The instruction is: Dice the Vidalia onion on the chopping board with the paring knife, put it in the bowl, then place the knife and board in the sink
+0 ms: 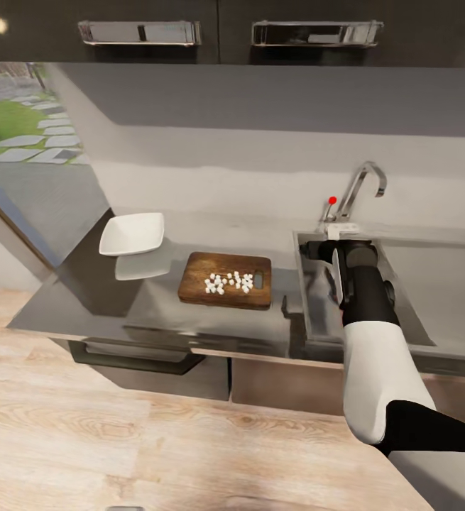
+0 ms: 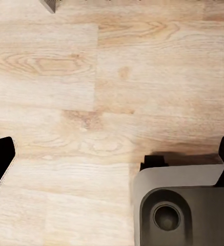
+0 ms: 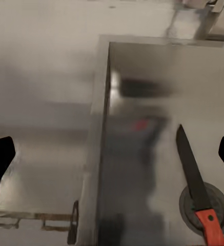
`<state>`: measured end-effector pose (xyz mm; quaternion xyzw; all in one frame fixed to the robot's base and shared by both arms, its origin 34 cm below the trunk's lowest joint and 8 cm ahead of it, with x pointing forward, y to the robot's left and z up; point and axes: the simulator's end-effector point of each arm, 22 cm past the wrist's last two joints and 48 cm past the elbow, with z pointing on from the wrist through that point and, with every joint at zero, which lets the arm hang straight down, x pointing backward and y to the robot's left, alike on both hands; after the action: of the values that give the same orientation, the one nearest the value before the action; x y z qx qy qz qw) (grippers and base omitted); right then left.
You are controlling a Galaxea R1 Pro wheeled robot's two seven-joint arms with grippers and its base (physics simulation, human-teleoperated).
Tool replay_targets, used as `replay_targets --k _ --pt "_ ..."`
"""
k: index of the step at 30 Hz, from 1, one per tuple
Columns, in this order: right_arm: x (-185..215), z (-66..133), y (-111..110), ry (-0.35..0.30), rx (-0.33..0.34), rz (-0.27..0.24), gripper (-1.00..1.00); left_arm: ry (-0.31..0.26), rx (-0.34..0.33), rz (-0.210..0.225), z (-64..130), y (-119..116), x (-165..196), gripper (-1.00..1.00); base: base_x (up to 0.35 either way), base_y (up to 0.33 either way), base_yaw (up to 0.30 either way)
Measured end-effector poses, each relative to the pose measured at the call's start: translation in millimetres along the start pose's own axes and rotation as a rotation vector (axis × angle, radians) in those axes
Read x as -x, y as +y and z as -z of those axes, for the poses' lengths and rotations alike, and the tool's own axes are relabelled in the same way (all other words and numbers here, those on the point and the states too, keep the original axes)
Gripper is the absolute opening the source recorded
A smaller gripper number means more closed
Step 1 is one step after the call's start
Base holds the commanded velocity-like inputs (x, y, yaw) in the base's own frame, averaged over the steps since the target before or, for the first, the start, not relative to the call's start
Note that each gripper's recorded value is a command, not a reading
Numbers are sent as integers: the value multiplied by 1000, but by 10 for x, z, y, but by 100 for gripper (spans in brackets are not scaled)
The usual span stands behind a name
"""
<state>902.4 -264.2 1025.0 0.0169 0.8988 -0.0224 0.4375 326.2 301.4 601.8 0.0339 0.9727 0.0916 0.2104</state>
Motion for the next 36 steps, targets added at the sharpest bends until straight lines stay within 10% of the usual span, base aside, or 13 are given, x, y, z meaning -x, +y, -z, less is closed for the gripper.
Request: replay_targets --k 36 --pt "-179 37 176 69 39 15 100 -51 9 7 18 58 240 100 0 106 0"
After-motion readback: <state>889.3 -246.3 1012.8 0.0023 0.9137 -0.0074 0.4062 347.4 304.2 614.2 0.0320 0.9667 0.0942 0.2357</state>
